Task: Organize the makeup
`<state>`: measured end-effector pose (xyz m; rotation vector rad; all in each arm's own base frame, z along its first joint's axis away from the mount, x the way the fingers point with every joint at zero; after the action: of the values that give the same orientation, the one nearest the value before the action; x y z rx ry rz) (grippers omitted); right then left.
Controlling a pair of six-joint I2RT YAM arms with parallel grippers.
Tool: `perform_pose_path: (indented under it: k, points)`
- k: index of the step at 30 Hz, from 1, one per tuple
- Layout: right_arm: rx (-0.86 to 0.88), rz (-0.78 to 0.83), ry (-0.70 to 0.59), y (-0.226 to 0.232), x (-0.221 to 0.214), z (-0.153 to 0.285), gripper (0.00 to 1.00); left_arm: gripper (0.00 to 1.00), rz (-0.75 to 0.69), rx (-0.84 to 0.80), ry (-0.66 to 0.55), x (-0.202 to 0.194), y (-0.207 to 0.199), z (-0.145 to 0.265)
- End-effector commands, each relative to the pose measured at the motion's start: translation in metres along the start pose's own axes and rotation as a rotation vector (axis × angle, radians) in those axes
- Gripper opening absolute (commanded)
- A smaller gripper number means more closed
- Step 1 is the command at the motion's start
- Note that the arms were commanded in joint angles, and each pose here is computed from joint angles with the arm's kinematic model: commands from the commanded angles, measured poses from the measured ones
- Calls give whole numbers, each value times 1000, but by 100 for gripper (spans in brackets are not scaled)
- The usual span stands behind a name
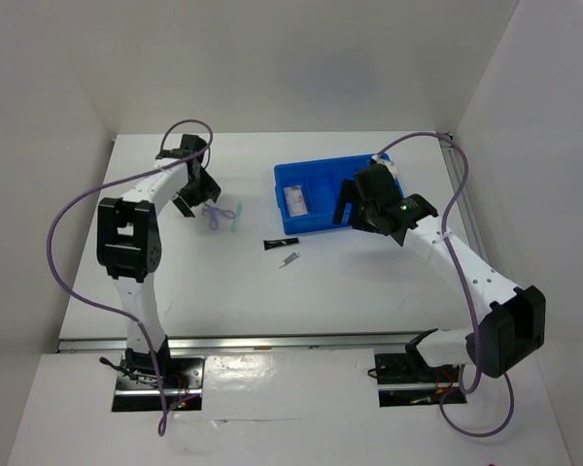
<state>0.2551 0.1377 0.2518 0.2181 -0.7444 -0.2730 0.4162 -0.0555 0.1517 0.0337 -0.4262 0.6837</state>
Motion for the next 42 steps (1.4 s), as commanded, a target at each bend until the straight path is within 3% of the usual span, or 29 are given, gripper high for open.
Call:
perform_pose_path:
  k: [1, 9, 16, 18, 33, 42]
  points:
    - [28, 4, -16, 2, 3, -1, 93, 83, 28, -49, -6, 1, -23, 0]
    - [17, 8, -2, 2, 1, -6, 93, 85, 89, 12, 25, 7, -34, -17]
    - [19, 10, 11, 3, 0, -8, 93, 86, 106, 66, 68, -19, -30, -24]
    - [12, 21, 19, 1, -1, -8, 94, 82, 113, 76, 79, -22, -32, -21]
    - [3, 31, 16, -1, -2, -6, 94, 75, 85, 118, -37, -1, -48, -32]
    - [5, 33, 29, -1, -5, -10, 94, 78, -56, 111, -106, -7, -45, -16]
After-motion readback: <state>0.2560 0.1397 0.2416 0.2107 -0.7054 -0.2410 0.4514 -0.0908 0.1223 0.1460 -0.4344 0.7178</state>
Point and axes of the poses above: each gripper's point midway between its finger pads, its own z axis back along the fingers, its own y axis along the line the jaws close on, x = y × z, the point moved 9 cm from there along z, back along the fingers, and after that the axes turned 4 degrees about -z, right-handed, at the moved point
